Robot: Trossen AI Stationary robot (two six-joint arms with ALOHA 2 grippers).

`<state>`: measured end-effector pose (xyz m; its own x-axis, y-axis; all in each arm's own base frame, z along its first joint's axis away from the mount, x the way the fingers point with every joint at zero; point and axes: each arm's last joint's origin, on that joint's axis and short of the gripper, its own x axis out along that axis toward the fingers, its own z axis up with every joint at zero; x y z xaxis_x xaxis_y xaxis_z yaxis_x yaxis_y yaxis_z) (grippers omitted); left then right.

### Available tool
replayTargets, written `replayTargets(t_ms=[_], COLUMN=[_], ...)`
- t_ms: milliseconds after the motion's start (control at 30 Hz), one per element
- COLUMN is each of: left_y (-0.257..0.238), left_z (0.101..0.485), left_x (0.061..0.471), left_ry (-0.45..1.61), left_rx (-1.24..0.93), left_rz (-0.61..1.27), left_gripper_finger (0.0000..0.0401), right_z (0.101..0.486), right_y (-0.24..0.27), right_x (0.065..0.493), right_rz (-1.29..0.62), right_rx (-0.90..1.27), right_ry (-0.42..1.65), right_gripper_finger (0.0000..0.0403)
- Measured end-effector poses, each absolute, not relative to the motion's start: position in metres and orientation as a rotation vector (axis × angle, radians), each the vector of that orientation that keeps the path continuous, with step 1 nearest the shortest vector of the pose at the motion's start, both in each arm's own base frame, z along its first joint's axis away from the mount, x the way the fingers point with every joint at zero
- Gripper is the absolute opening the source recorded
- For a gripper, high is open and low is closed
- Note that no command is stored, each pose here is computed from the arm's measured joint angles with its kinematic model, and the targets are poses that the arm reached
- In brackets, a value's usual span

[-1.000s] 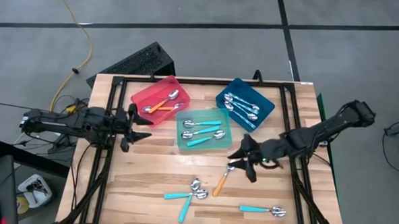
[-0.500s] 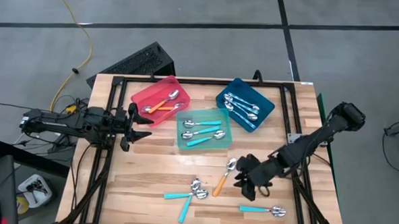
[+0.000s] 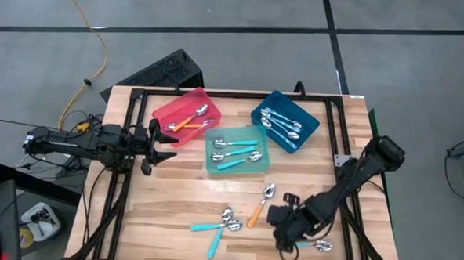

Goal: Sort silverware by color (type)
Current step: Put the right blue spoon into the green bin

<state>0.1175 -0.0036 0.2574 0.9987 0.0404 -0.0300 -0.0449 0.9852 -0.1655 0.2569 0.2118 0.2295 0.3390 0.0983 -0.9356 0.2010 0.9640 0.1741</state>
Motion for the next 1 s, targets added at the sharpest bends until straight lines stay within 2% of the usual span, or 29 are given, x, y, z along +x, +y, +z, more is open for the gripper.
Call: replayTargets(t_ms=[267,467,800,1000], left_y=[-0.004,-0.004,-0.004,-0.004], left_z=[0.255,0.255,0.255,0.255], left_x=[0.117,0.117,0.117,0.117], left_ry=[0.049,0.050,0.056,0.056], left_rx=[-0.165,-0.164,-0.164,-0.164], left_rz=[0.045,0.045,0.045,0.045], left_gripper_finger=[0.0214,0.0214,0.0214,0.0214], right_z=[0.207,0.185,0.177,0.168], right_y=[0.249,0.257,0.261,0.258], right_x=[0.247,0.239,0.240,0.237], right_rz=[-0.034,-0.144,-0.117,-0.112], right_rx=[0.226,0.247,0.251,0.233], right_ry=[1.297,1.396,1.433,1.438], right_gripper_finger=[0.0162,0.0166,0.0243,0.0247])
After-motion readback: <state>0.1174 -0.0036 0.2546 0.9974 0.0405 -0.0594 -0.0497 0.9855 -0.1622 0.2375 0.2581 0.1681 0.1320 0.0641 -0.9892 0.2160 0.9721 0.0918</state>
